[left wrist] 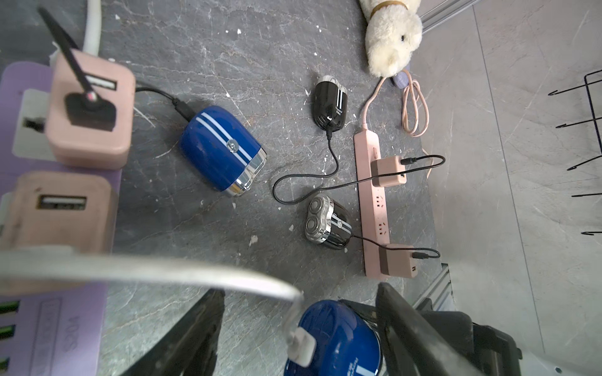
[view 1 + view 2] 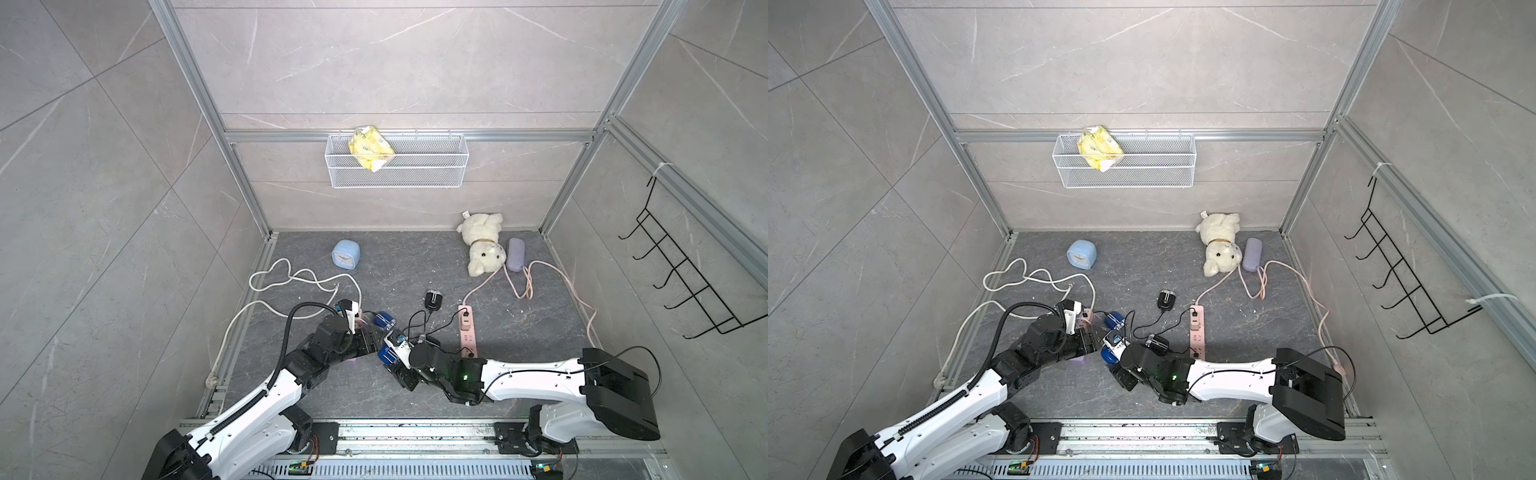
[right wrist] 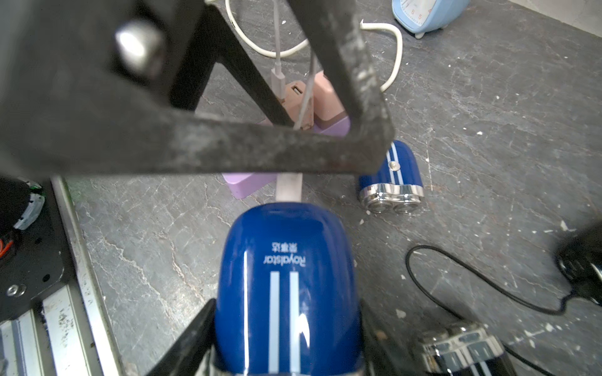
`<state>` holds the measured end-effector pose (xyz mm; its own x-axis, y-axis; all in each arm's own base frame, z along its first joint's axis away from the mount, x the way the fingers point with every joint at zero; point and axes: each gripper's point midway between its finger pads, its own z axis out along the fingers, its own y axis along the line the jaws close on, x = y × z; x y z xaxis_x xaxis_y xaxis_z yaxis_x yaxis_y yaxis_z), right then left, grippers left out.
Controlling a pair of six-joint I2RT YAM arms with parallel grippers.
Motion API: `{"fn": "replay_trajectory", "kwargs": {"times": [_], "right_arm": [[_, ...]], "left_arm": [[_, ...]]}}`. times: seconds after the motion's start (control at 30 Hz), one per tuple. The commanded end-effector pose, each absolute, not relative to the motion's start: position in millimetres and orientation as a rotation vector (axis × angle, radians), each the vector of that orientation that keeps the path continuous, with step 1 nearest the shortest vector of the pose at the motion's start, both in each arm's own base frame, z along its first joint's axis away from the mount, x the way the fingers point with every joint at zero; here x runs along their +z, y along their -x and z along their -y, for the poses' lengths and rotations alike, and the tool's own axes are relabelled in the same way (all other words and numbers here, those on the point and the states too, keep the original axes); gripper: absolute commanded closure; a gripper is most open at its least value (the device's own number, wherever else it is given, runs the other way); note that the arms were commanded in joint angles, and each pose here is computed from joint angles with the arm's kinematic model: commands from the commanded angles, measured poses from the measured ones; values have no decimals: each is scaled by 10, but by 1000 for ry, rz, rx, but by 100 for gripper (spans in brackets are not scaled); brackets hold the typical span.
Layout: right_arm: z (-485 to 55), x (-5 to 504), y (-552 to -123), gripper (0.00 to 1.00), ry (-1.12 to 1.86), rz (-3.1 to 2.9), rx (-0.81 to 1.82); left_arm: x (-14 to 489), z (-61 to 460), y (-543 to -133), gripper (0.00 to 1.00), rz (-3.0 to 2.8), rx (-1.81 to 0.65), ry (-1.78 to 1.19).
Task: Unplug the electric shaver
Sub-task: Remove the charging cable from the electric shaver.
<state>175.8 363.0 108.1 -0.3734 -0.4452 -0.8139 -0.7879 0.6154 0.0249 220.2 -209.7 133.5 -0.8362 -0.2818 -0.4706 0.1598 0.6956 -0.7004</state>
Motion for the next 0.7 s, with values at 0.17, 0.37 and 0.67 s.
{"fn": "replay_trajectory", "kwargs": {"times": [0.17,0.37,0.67], "right_arm": [[-3565,1240,-1750,63,895,-1956,581],[-3604,1261,-1735,63,881,-1936,622],[-3666,1245,-1701,63,896,-1932,650]], "left_arm": [[1433,2133,-2244,32,-2273,-1102,132],[1402,2150,-2230,34,-2270,-1128,141],[1388,2161,-2239,42,-2249,-1153,157]]}}
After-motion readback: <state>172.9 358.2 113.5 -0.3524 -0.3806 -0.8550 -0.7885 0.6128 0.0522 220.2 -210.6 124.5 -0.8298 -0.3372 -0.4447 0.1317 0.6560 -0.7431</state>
